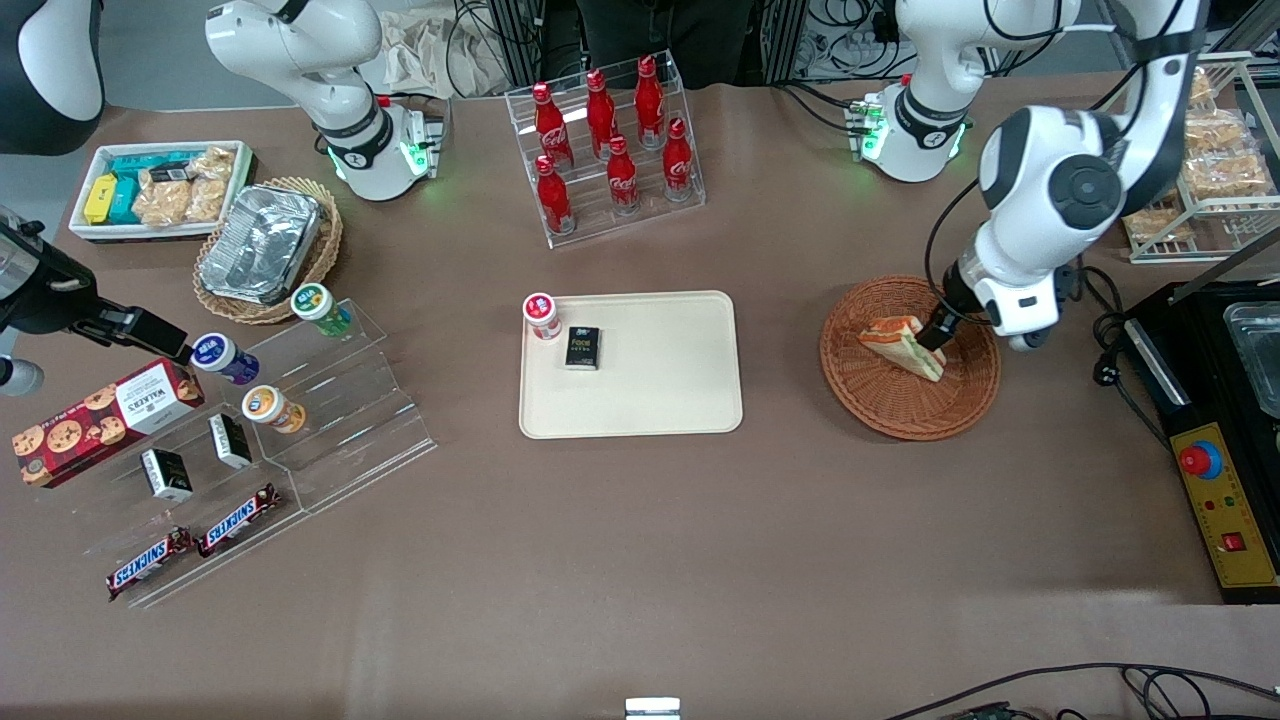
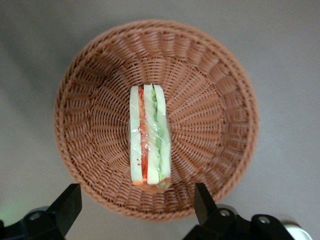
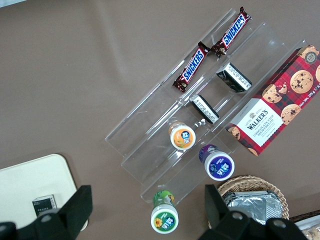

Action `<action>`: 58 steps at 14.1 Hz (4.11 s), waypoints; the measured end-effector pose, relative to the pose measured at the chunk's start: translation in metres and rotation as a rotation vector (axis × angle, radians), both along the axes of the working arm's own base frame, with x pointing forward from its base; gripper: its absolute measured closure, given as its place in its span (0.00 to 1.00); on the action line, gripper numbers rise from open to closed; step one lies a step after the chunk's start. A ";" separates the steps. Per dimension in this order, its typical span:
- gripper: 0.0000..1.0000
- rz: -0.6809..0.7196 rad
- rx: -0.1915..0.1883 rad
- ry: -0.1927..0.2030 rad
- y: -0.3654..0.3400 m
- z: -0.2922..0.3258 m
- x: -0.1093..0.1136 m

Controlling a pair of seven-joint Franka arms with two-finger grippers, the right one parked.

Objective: Place sandwich from basket to tray
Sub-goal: 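Lower the open left gripper over the wrapped sandwich in the basket, then close the left gripper on the sandwich and lift it, then carry the sandwich with the left gripper over to the white tray, then lower the sandwich onto the tray and open the left gripper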

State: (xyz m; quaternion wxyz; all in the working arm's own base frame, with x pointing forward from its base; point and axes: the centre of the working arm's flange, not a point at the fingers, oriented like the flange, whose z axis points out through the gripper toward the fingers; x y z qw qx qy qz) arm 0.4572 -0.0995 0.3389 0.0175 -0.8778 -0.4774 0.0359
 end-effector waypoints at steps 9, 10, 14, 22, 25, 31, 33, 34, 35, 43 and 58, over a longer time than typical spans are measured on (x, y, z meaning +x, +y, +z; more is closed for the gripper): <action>0.00 0.003 -0.005 -0.032 0.001 -0.077 -0.013; 0.00 0.004 -0.006 -0.036 0.001 -0.085 -0.014; 0.24 0.005 -0.009 -0.049 0.001 -0.107 -0.013; 0.63 0.004 -0.014 -0.068 -0.003 -0.087 0.005; 0.78 -0.004 -0.013 -0.053 -0.009 -0.017 0.029; 0.79 -0.189 -0.014 0.040 -0.015 0.129 0.046; 0.79 -0.278 -0.022 0.040 -0.018 0.148 0.049; 0.79 -0.331 -0.028 0.035 -0.024 0.153 0.049; 0.79 -0.380 -0.034 0.031 -0.038 0.155 0.046; 0.79 -0.778 -0.055 -0.061 -0.219 0.151 -0.014; 0.79 -1.059 -0.059 -0.082 -0.301 -0.046 -0.025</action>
